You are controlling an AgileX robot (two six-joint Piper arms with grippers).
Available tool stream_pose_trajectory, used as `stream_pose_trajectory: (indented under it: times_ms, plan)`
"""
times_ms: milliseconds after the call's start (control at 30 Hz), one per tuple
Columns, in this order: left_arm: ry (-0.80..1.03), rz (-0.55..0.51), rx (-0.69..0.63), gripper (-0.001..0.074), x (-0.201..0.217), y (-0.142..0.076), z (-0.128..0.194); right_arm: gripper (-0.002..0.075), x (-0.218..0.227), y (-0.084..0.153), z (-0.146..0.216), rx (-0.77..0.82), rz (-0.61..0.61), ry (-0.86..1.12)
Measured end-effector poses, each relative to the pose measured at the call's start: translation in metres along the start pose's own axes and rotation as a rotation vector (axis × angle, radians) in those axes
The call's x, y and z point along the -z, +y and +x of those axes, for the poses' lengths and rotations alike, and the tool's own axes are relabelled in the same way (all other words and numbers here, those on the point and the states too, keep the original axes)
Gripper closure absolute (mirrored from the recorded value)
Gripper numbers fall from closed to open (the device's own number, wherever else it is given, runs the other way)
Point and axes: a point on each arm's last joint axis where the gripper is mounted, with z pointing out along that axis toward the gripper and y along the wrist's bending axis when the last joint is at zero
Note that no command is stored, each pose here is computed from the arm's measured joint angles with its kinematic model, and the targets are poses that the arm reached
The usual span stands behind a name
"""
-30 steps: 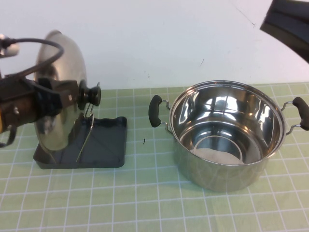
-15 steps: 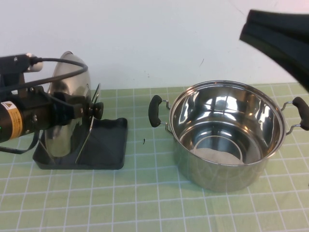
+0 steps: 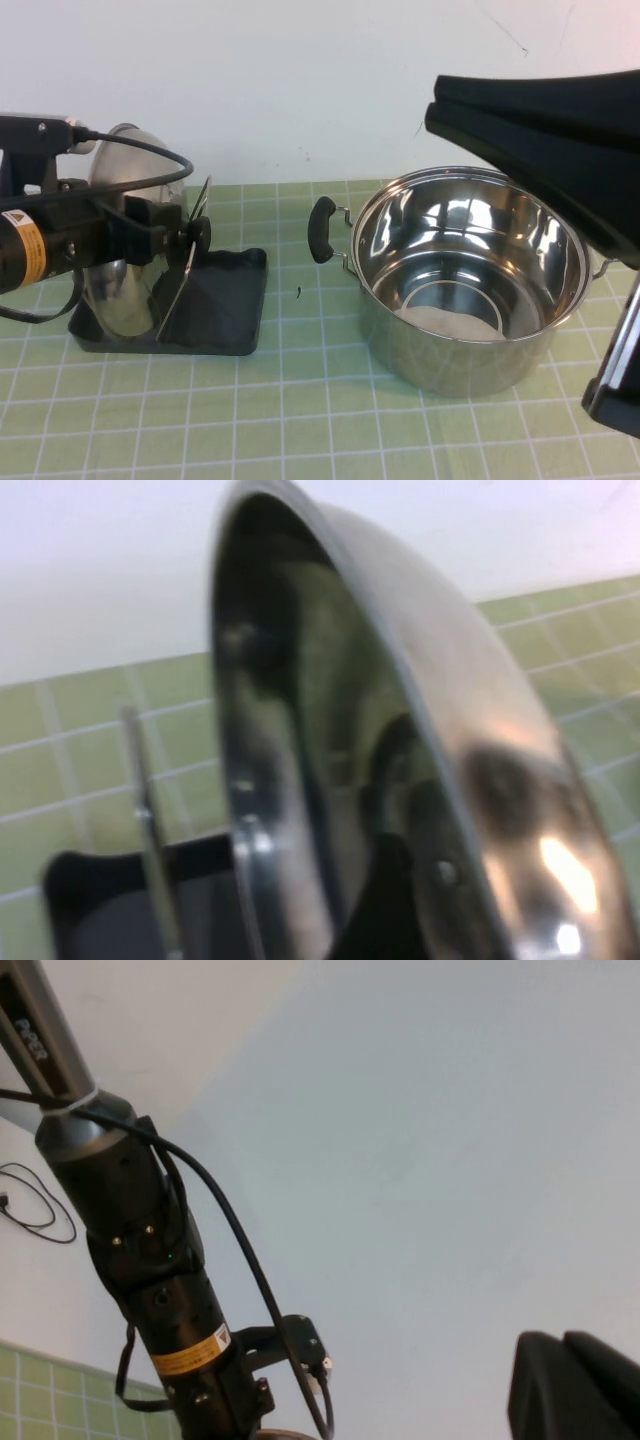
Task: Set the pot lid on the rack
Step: Place the pot lid on the pot rack
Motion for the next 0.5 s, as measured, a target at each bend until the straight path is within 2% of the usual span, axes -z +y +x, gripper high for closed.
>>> stream_pose_trajectory:
  times_ms: [67,133,367,500]
  plan:
    - [-0.003,-0.029,-0.009,0.0195,0.0,0.003,0.0,0.0726,-0.001,0.0,0.001,-0.008,-0.003,0.002]
    - [-0.008,-0.039,-0.012,0.0177,0.0,0.003,-0.002,0.0726,-0.001,0.001,0.001,-0.013,-0.004,0.001]
    - [-0.081,-0.013,-0.051,0.0168,0.013,-0.005,-0.022,0.0726,-0.001,0.001,0.001,-0.004,-0.004,0.001]
    - [-0.148,-0.106,-0.099,0.0167,0.034,-0.005,-0.036,0.0726,-0.001,0.001,0.001,0.0,-0.004,0.001]
